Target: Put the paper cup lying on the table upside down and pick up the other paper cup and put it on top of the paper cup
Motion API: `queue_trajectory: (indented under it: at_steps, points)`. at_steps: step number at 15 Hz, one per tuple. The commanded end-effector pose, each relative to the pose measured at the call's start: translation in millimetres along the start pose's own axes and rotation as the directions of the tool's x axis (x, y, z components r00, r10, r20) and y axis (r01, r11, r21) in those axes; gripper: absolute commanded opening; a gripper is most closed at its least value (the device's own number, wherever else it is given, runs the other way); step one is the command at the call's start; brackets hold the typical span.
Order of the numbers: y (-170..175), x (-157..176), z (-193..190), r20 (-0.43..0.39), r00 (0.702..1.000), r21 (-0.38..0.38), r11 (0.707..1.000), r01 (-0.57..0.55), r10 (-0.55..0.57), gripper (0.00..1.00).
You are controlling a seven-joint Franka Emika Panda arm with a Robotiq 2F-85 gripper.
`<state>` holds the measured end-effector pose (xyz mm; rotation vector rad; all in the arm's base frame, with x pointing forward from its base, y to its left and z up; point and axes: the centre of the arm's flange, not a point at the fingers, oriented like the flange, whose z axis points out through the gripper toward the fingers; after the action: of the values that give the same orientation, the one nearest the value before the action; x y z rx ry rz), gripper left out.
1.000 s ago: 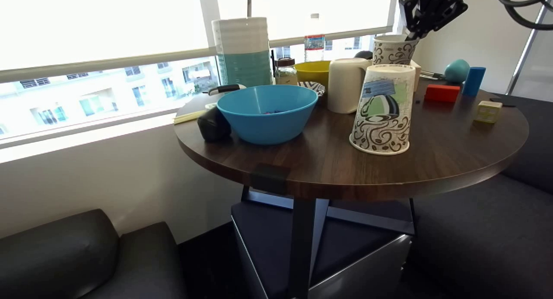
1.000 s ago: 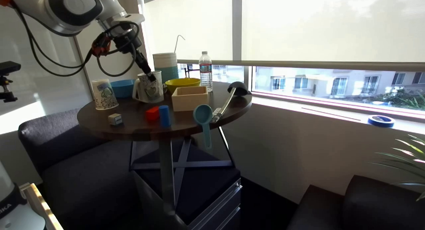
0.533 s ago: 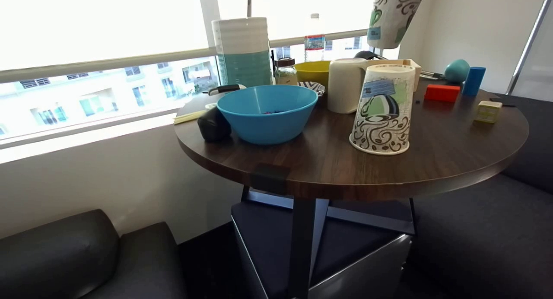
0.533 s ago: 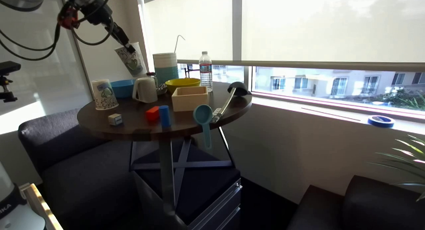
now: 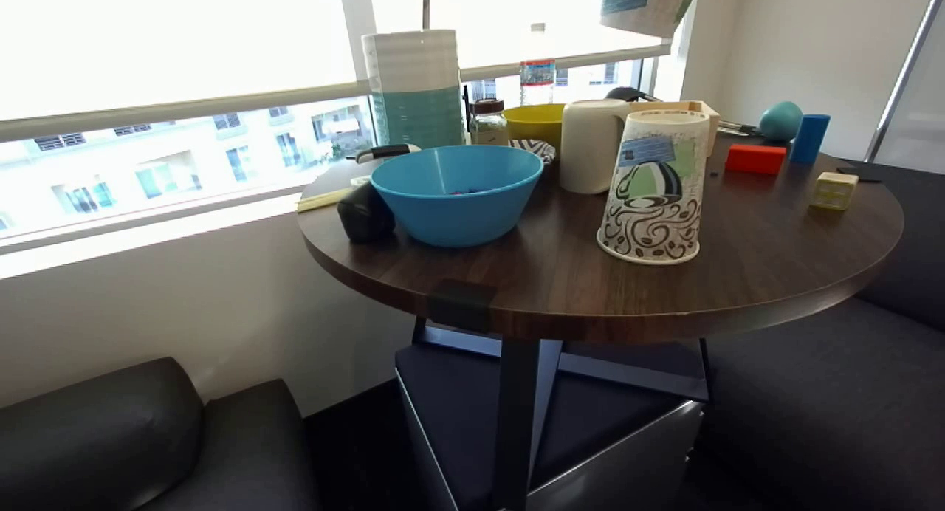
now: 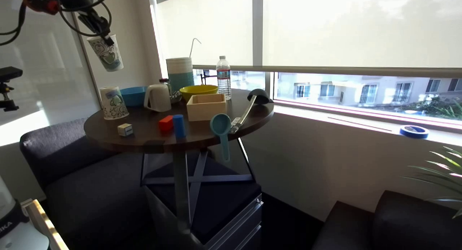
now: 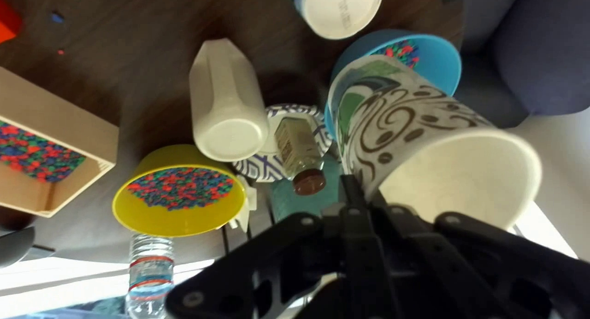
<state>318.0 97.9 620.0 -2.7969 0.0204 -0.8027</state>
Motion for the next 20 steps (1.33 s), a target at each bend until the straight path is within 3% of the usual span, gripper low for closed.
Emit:
queue_trajectory:
  at_steps: [1,4,8,20]
  points:
    - [-10.2,11.2,-1.3,0.149,0.987,0.021,0.998,0.058,-0.060,0.01]
    - [-7.4,12.4,4.5,0.223,0.972,-0.009,0.997,0.080,-0.076,0.01]
    - [-2.8,12.1,18.8,0.269,0.959,0.006,0.995,0.096,-0.094,0.01]
    - [5.3,16.3,42.8,0.282,0.957,-0.004,0.997,0.078,-0.074,0.01]
